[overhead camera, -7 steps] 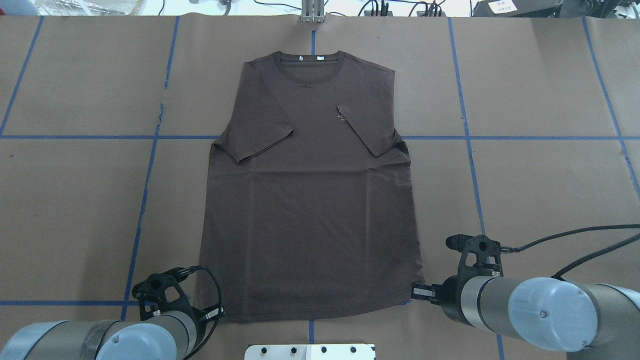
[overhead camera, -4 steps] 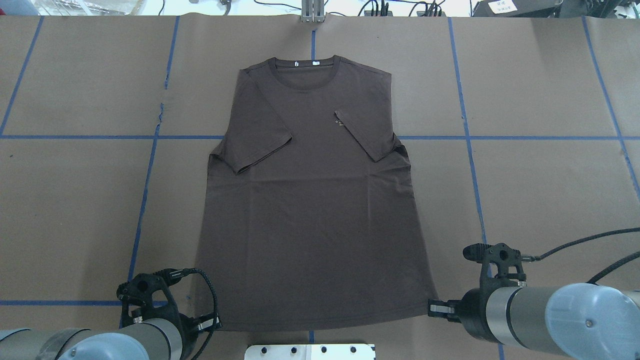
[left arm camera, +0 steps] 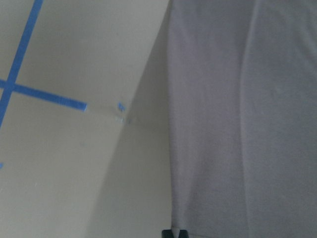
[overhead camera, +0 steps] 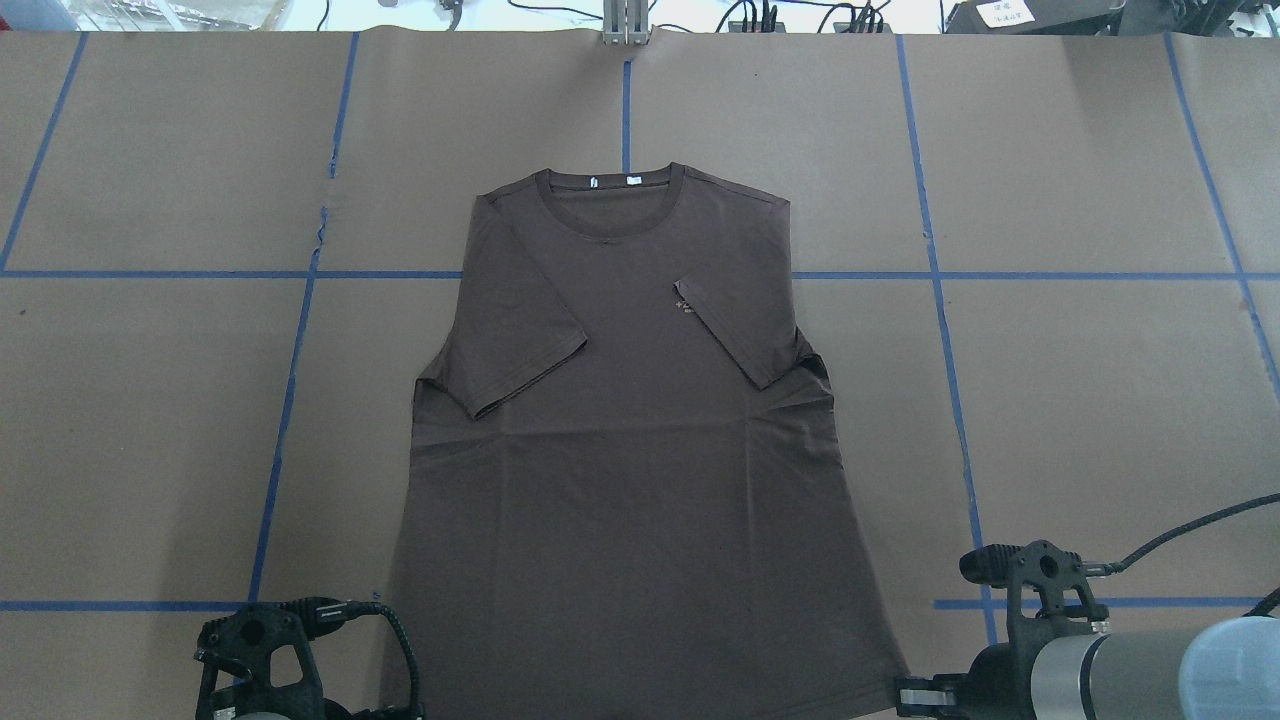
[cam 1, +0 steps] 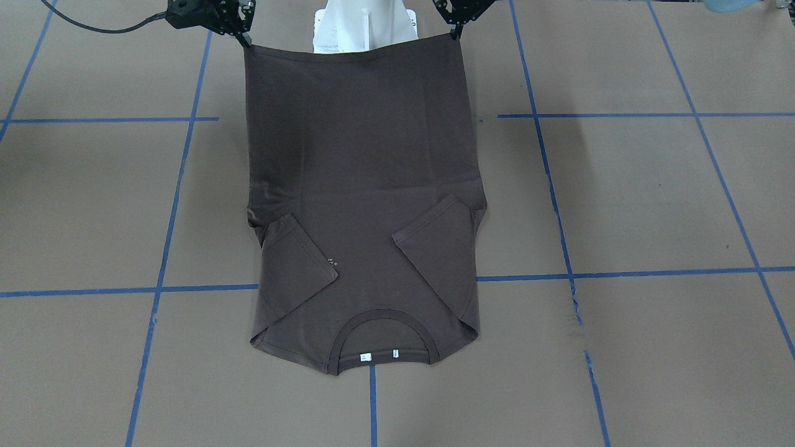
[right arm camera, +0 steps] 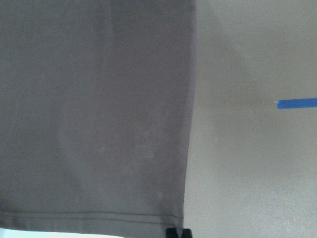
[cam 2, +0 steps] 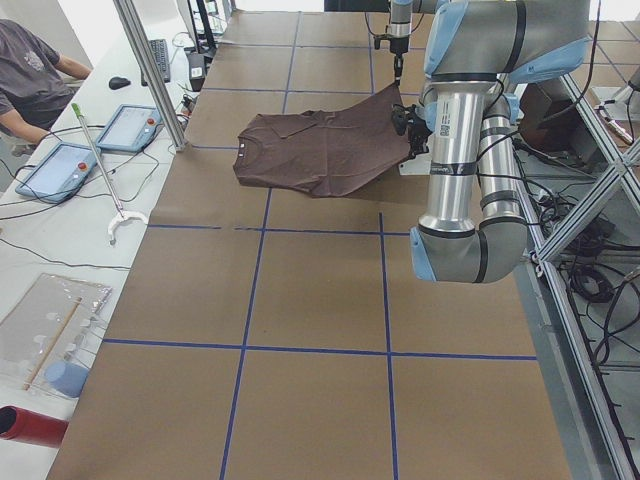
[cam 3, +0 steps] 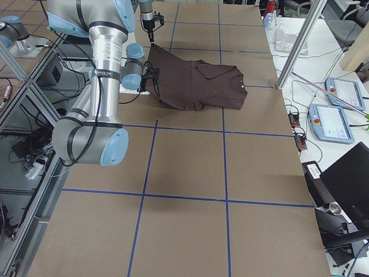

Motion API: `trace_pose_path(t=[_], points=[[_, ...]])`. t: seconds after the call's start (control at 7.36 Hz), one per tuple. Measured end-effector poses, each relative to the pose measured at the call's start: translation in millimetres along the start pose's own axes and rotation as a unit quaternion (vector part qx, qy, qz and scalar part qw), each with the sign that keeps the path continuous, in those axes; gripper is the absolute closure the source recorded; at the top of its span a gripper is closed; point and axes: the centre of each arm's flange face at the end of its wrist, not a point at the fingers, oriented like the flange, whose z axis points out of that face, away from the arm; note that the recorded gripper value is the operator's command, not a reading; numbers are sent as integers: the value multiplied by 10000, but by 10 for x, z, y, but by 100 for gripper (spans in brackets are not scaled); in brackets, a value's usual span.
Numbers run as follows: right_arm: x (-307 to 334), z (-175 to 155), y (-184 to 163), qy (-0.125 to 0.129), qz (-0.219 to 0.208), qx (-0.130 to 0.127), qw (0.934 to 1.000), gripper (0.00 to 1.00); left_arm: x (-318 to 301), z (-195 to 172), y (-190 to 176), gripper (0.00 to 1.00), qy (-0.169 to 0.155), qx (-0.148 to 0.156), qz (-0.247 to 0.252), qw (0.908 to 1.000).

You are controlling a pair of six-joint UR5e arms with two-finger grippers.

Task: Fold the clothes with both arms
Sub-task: 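Lift the hem with both grippers and fold it toward the collar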

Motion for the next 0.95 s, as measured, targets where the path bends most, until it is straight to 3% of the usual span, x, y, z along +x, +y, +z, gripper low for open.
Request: trace_pose_path(t=[0.41, 0.68, 0.95], points=[[-3, -150, -432, -113, -155, 371, 9991, 100, 77, -139, -272, 100, 144, 224, 185, 9995], [-100, -203, -1118, -261, -310, 734, 9965, 100, 232, -302, -745, 100, 346, 672, 359, 9965], [-176, -210, -2006, -238, -544, 1113, 9920, 100, 364, -332, -1361, 100, 260, 1246, 621, 9899]])
